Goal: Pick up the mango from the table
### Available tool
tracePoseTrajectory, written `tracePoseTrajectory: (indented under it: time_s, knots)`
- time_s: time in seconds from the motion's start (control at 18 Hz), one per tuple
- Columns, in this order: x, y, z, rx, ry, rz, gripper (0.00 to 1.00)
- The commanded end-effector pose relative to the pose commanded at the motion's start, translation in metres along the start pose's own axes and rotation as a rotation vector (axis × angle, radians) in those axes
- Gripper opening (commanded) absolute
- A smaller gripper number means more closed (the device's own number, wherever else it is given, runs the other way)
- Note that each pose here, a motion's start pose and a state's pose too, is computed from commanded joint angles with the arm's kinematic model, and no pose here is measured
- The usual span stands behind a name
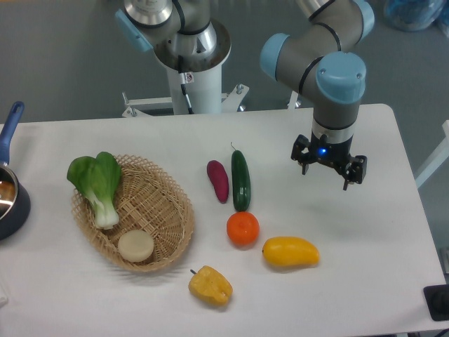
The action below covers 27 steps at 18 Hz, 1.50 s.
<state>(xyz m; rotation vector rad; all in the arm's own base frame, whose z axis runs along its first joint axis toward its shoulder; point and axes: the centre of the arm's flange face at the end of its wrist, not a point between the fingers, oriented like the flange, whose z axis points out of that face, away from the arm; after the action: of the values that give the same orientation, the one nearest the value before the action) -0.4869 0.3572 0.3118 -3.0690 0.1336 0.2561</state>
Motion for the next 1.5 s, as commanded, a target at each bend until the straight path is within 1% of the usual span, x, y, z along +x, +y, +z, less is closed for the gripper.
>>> tracePoseTrajectory:
  time_s: [0.39, 0.5, 0.61, 0.72, 0.83, 1.0, 1.11, 1.17, 1.22, 1.5]
  knots:
    - [0.000, -0.003, 0.001, 0.009, 0.000, 0.001, 1.00]
    - [0.002, -0.008, 0.010, 0.016, -0.012, 0.012, 1.00]
    - [0.008, -0.021, 0.024, 0.027, -0.031, 0.031, 1.00]
    - [0.007, -0.030, 0.034, 0.030, -0.031, 0.056, 1.00]
    - [0.008, -0.051, 0.041, 0.034, -0.030, 0.135, 1.00]
    - [0.017, -0.076, 0.048, 0.042, -0.025, 0.205, 1.00]
    - [0.018, -0.083, 0.056, 0.040, -0.018, 0.255, 1.00]
    - [0.014, -0.087, 0.063, 0.040, -0.016, 0.307, 1.00]
    - [0.010, -0.091, 0.065, 0.039, -0.019, 0.336, 1.00]
    - [0.001, -0.097, 0.082, 0.035, -0.009, 0.364, 1.00]
